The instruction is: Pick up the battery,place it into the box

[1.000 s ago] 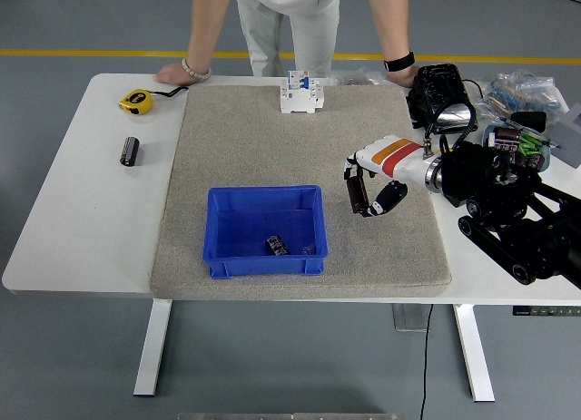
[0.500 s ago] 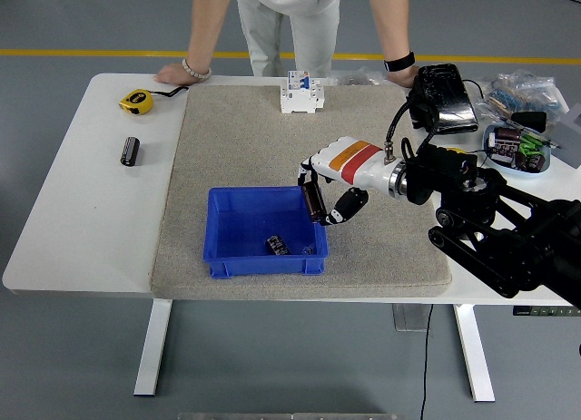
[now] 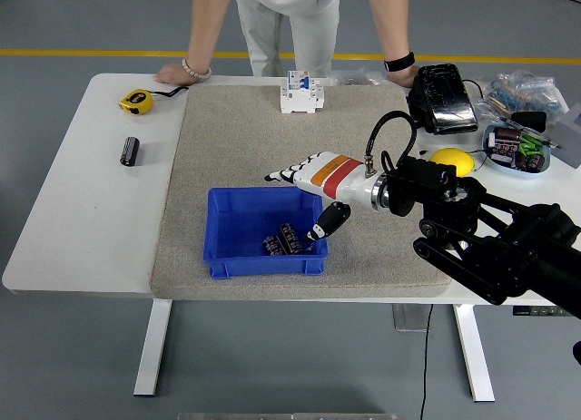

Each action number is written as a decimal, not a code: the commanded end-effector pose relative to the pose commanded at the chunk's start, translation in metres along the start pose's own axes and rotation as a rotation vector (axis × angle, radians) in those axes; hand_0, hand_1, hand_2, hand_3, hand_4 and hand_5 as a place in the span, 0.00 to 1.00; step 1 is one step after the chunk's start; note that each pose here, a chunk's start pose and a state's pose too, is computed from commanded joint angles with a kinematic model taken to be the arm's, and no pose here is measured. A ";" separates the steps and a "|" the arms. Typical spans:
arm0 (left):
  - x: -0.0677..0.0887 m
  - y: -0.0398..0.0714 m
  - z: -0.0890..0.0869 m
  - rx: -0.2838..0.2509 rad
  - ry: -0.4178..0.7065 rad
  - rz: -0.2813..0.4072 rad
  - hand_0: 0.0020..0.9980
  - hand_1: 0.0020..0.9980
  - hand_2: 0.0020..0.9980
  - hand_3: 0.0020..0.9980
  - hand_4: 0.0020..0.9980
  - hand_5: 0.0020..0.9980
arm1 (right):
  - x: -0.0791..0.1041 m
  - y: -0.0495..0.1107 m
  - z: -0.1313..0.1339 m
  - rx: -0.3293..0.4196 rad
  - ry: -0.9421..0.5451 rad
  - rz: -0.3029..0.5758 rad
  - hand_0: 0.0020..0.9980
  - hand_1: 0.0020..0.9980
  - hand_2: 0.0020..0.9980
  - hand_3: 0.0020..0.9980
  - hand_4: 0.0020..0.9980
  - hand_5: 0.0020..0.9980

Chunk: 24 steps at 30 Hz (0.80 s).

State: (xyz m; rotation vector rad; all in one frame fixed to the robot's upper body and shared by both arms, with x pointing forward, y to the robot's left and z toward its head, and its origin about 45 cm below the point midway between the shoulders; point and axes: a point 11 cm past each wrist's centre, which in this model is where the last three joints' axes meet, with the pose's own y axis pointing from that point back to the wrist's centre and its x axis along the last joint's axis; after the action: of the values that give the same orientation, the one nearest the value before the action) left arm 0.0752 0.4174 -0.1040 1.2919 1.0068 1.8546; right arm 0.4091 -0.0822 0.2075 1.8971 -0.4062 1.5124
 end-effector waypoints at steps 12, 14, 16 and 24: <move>-0.001 0.000 -0.003 0.007 0.007 0.000 0.71 0.64 0.76 0.71 0.73 0.53 | 0.016 0.023 0.065 -0.199 -0.244 0.173 0.80 0.79 0.88 0.97 1.00 0.40; -0.001 0.000 -0.003 0.008 0.007 -0.001 0.71 0.63 0.76 0.71 0.73 0.53 | 0.015 0.031 0.077 -0.222 -0.338 0.212 0.79 0.78 0.84 0.90 1.00 0.42; -0.002 0.000 -0.003 0.008 0.006 -0.002 0.71 0.63 0.76 0.71 0.73 0.53 | 0.013 0.041 0.086 -0.229 -0.429 0.249 0.79 0.78 0.84 0.90 1.00 0.42; -0.003 0.001 -0.002 0.003 0.013 -0.006 0.71 0.63 0.76 0.71 0.73 0.53 | -0.003 0.077 0.099 -0.191 -0.786 0.434 0.80 0.78 0.84 0.90 1.00 0.59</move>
State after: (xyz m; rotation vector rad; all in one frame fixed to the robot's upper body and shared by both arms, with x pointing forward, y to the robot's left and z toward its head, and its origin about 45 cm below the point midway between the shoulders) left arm 0.0742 0.4140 -0.1053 1.2789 1.0192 1.8600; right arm 0.4336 -0.2045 0.2175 2.2758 -1.3293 0.8438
